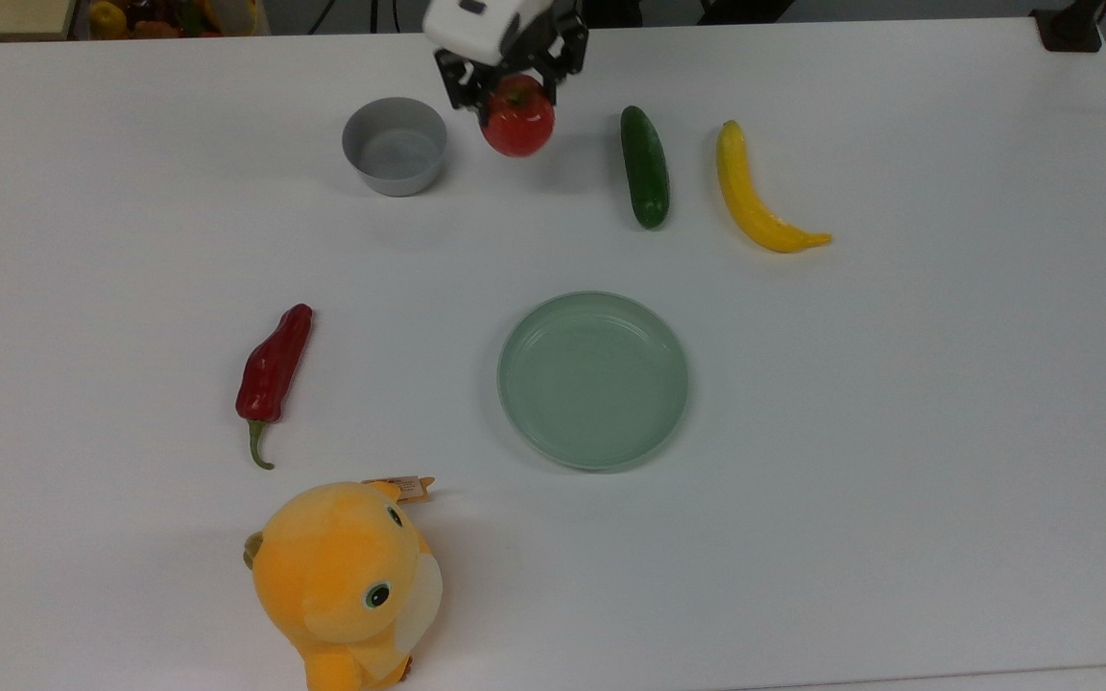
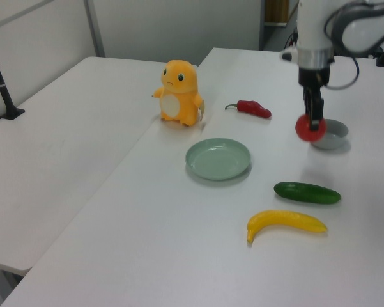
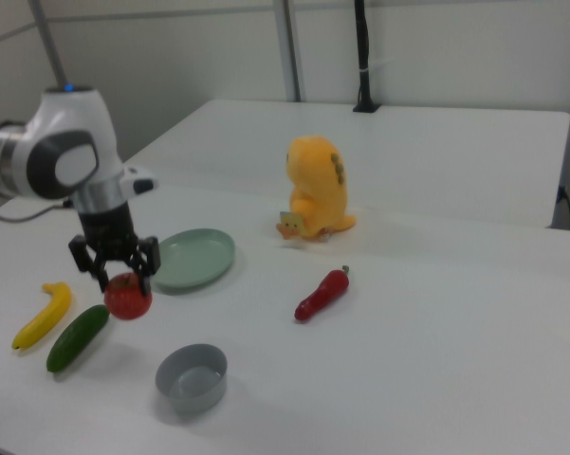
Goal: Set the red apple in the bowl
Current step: 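Lift the red apple and carry it over the grey bowl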
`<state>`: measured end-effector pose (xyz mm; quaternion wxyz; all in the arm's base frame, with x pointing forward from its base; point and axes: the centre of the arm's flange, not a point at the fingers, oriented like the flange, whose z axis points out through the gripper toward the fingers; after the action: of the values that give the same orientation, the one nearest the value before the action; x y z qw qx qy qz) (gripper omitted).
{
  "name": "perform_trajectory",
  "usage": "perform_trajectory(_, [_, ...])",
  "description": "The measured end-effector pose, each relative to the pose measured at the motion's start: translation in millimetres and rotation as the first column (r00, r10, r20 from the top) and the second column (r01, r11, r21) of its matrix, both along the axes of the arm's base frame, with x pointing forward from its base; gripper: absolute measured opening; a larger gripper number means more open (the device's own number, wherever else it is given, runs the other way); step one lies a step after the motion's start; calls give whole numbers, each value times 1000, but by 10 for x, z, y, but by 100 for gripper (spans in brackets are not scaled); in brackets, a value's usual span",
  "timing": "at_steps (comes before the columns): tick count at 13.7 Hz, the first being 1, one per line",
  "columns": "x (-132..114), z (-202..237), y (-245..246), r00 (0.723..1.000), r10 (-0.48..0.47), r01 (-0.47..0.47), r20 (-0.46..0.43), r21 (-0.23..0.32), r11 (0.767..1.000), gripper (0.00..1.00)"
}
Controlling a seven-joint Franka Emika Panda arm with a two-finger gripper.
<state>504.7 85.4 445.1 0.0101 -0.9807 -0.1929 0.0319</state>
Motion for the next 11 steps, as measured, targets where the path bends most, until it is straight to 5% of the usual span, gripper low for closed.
perform_trajectory(4, [80,544,-440,997,-74,74,1,1,997,73])
perform_trajectory(11, [30,471,-1330,998,-57,57,-14,18,998,73])
